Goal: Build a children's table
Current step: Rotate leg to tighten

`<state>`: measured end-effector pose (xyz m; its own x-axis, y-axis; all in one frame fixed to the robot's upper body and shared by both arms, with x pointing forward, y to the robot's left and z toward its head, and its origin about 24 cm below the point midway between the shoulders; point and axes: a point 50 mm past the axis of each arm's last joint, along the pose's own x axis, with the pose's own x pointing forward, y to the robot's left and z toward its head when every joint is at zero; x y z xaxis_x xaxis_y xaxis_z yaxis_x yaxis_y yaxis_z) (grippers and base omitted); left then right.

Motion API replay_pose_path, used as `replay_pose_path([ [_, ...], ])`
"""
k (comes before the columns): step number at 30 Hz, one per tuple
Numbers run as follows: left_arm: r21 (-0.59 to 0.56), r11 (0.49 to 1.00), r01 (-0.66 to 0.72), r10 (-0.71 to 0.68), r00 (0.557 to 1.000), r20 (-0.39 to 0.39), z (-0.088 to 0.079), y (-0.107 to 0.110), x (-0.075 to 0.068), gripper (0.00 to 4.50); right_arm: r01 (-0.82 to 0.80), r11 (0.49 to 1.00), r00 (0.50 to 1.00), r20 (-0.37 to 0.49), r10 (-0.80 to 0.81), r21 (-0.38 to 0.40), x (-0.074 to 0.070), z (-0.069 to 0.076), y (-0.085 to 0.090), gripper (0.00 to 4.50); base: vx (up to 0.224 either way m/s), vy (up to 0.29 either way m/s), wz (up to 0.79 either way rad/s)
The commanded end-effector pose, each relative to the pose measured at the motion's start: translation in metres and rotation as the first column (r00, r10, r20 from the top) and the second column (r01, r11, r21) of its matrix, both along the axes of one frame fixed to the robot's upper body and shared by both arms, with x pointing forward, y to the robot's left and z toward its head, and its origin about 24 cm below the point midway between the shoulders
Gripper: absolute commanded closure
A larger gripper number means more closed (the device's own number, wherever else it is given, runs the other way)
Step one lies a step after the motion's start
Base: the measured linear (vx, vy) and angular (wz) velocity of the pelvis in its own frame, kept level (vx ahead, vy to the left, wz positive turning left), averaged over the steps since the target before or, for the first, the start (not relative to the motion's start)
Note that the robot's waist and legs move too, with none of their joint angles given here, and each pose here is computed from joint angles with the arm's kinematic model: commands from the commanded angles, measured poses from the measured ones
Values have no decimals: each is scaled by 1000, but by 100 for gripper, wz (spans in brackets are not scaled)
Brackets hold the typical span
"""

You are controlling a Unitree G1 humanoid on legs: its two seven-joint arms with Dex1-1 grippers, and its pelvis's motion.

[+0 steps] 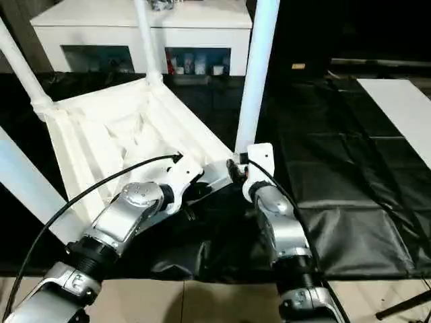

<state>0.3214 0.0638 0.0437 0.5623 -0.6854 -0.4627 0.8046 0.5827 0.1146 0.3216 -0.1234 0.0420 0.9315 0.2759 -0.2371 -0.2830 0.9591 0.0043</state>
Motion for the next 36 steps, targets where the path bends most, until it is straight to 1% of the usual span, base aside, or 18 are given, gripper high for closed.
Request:
replay_pose_path([
  [1, -15, 1000, 9, -8, 999, 33, 1, 2, 0, 450, -132, 991, 991, 27, 132, 15, -3, 8, 21, 78, 0, 0, 0],
  [2, -8, 1000, 16, -16, 1000, 23, 0, 8, -2, 450, -142, 990, 989, 27, 142, 9, -3, 9, 13, 69, 0, 0, 0],
  [4, -16, 996, 90, -91, 995, -39, -2, 24, -12, 450, -280, 958, 960, -4, 280, -67, -9, 10, -9, 67, 0, 0, 0],
  [5, -18, 994, 104, -105, 993, -57, -3, 27, -14, 450, -311, 946, 950, -13, 311, -93, -10, 10, -13, 67, 0, 0, 0],
  [7, -38, 983, 178, -180, 980, -86, -3, 36, -21, 450, -425, 901, 905, -32, 424, -91, -18, 11, -24, 67, 0, 0, 0],
  [8, -60, 961, 269, -274, 957, -95, -1, 44, -29, 450, -523, 847, 852, -49, 521, -97, -27, 13, -32, 67, 0, 0, 0],
  [9, -62, 959, 277, -282, 955, -96, -1, 44, -30, 450, -531, 842, 848, -51, 528, -98, -28, 13, -33, 67, 0, 0, 0],
  [10, -82, 931, 355, -363, 923, -127, 1, 50, -38, 450, -581, 809, 814, -67, 577, -91, -33, 14, -38, 67, 0, 0, 0],
  [12, -83, 911, 405, -413, 897, -158, 2, 55, -43, 450, -627, 775, 779, -79, 622, -78, -37, 15, -42, 67, 0, 0, 0],
  [13, -78, 909, 408, -416, 894, -165, 3, 59, -42, 450, -651, 756, 759, -87, 645, -72, -38, 16, -44, 67, 0, 0, 0],
  [15, -69, 909, 411, -417, 894, -166, 5, 61, -41, 450, -671, 738, 742, -96, 664, -79, -37, 17, -46, 67, 0, 0, 0],
  [19, -54, 909, 414, -417, 893, -168, 6, 65, -39, 450, -687, 722, 726, -96, 681, -81, -32, 18, -44, 67, 0, 0, 0],
  [22, -44, 908, 417, -418, 893, -170, 6, 67, -38, 450, -695, 716, 719, -86, 690, -62, -31, 20, -42, 102, 0, 0, 0],
  [26, -47, 910, 412, -413, 895, -167, 7, 67, -37, 450, -704, 708, 709, -85, 700, -50, -32, 19, -41, 135, 0, 0, 0],
  [27, -47, 910, 412, -413, 895, -168, 7, 67, -37, 450, -706, 706, 707, -85, 702, -47, -32, 19, -41, 135, 0, 0, 0],
  [30, -49, 909, 414, -416, 893, -174, 6, 67, -38, 450, -714, 699, 699, -88, 709, -36, -34, 17, -41, 165, 0, 0, 0],
  [34, -48, 909, 414, -416, 892, -177, 5, 67, -39, 450, -714, 700, 699, -87, 710, -28, -35, 16, -40, 178, 0, 0, 0],
  [36, -41, 914, 404, -405, 897, -179, 4, 68, -38, 450, -698, 715, 714, -88, 694, -28, -34, 14, -40, 179, 0, 0, 0],
])
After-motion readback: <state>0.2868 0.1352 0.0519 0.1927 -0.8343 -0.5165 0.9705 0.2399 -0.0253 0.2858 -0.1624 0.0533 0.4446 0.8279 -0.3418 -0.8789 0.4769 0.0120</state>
